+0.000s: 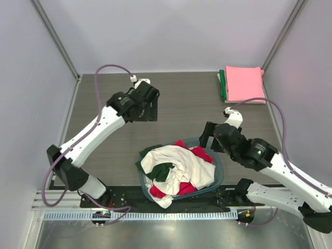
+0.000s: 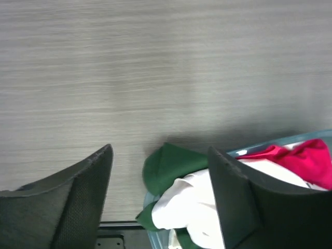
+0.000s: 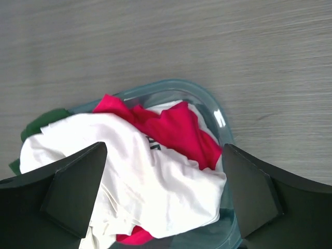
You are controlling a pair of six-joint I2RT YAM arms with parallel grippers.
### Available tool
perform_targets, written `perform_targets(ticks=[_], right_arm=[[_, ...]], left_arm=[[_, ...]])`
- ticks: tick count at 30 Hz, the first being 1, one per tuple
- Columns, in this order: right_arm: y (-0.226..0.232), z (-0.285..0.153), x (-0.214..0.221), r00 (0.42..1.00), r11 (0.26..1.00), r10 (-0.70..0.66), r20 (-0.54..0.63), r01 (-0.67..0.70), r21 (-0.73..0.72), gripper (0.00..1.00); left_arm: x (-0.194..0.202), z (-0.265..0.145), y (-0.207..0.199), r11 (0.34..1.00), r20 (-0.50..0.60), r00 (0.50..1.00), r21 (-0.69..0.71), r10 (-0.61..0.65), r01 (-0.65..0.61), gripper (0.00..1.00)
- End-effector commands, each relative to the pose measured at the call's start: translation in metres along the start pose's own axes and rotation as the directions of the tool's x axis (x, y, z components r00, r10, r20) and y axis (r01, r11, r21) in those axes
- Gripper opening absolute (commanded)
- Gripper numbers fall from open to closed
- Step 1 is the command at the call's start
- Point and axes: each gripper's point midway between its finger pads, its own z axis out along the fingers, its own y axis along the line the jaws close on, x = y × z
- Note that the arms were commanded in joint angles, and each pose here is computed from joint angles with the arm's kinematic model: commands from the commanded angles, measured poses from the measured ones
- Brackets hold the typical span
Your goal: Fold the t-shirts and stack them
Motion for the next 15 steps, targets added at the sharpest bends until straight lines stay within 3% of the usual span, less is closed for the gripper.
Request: perform_targets(ticks=[1, 2, 4, 5, 9, 15], right_arm=[[0.039, 0.012, 0.009, 0.995, 0.993, -0.065, -0.082, 0.056, -0.105, 1.0], [0.049, 0.018, 0.02, 0.985, 0.989, -0.099, -0.142, 0.081, -0.127, 1.0], [0.067, 0.018, 0.027, 0.975, 0.975, -0.14, -0.173, 0.106, -0.194, 1.0], [0.083, 0.016, 0.029, 0.974, 0.962, -0.151, -0.17, 0.105, -0.251, 1.0], [0.124, 0.011, 0.056, 0.95, 0.915, -0.214, -0.226, 0.114, -0.386, 1.0], [0.153, 0.012, 0.11, 0.89, 0.88, -0.37, -0.266, 0.244, -0.408, 1.0]], left_arm=[[-0.01, -0.02, 0.036, 0.997, 0.102, 0.995, -0.073, -0.022, 0.03, 0.81], [-0.003, -0.018, 0.046, 0.995, 0.098, 0.995, -0.099, -0.017, 0.027, 0.91], [0.0, -0.023, 0.059, 0.993, 0.126, 0.992, -0.113, -0.014, 0.029, 0.99], [-0.003, -0.034, 0.066, 0.994, 0.174, 0.984, -0.095, -0.04, 0.057, 1.0], [0.02, -0.039, 0.097, 0.988, 0.195, 0.979, -0.131, -0.054, 0.081, 1.0], [0.052, -0.049, 0.131, 0.98, 0.234, 0.968, -0.154, -0.091, 0.13, 1.0]])
